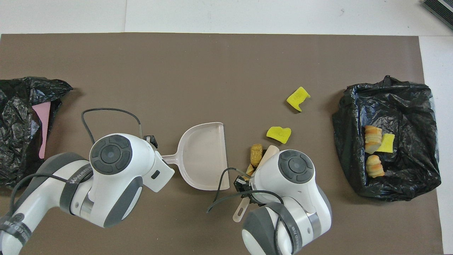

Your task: Sweep and dump trash in bin

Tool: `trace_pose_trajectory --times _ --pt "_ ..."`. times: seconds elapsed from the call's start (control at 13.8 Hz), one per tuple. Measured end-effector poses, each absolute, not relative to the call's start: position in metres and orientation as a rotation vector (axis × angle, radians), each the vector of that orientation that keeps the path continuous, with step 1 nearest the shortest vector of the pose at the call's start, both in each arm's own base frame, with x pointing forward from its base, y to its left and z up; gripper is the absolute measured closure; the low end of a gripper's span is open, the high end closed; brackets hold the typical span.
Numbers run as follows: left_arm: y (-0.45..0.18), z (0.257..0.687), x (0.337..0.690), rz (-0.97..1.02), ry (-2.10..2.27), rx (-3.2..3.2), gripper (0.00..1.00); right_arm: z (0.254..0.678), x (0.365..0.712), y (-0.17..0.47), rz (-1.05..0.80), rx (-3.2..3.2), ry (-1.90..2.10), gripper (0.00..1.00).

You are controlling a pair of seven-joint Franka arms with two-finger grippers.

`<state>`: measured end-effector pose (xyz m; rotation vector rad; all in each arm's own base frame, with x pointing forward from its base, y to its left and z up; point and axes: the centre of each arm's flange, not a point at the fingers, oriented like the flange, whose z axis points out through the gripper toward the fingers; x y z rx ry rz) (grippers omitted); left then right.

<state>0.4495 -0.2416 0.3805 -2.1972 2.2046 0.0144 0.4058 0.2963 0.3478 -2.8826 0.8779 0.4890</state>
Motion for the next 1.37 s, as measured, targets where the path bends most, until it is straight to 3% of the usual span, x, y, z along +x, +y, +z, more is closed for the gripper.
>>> trace_pose_trajectory --times 0.65,0.94,1.37 --pt "-0.244 0.361 0.447 -0.052 2.215 -2.166 0.67 0.370 0.356 0.378 0.474 -2.920 0.494 0.74" --pt "-0.246 0.356 0.451 -0.096 2.218 -2.151 0.67 0.403 0.373 0.409 0.439 -2.891 0.427 0.74" --pt "-0.242 0.356 0.455 -0.118 2.188 -2.178 0.67 0.438 0.404 0.392 0.275 -3.088 0.248 0.74"
